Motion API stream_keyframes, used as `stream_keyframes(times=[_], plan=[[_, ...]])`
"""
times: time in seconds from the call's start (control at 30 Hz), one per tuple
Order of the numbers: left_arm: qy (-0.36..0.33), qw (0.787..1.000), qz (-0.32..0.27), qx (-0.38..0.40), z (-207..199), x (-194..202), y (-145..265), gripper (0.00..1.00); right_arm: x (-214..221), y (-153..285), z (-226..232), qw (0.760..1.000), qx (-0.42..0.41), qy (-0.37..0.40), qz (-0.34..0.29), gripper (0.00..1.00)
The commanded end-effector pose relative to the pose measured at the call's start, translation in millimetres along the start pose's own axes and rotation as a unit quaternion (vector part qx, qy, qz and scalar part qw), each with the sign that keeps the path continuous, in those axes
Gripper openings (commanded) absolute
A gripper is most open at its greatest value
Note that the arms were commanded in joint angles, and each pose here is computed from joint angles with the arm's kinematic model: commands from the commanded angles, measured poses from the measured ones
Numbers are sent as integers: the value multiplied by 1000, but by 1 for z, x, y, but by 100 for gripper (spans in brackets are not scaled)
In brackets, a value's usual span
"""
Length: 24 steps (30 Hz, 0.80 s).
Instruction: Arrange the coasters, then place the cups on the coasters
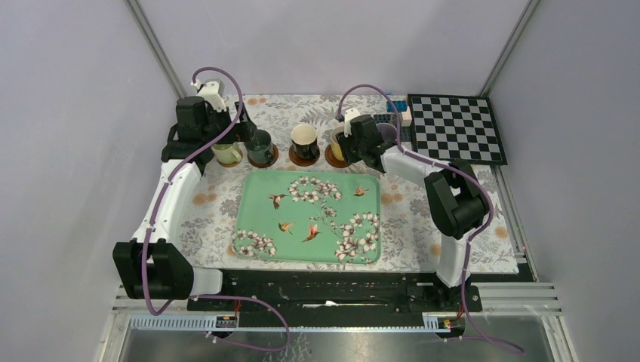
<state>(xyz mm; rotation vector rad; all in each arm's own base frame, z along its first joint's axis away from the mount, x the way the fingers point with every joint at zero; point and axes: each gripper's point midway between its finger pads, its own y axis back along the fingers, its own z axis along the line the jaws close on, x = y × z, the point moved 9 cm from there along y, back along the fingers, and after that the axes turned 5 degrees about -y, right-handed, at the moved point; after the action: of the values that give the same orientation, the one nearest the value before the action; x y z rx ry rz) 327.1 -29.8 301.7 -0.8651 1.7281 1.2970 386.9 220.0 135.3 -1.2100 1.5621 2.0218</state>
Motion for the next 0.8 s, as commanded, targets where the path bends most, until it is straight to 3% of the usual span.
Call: stream_keyframes(times=[0.0,0.4,0.63,0.77], plan=[[-14,999,-38,11,-1,-19,4,99,-37,21,1,998,-9,-4,-68,50],[-25,999,-20,28,-2,-14,4,99,-48,56,5,995,-43,24,-85,75],[-59,996,34,61,-4,-4,7,99,-57,101,7,992,-74,68,-80,93],[-109,988,79,75,0,12,13,99,-47,131,11,983,-127,117,-58,96]])
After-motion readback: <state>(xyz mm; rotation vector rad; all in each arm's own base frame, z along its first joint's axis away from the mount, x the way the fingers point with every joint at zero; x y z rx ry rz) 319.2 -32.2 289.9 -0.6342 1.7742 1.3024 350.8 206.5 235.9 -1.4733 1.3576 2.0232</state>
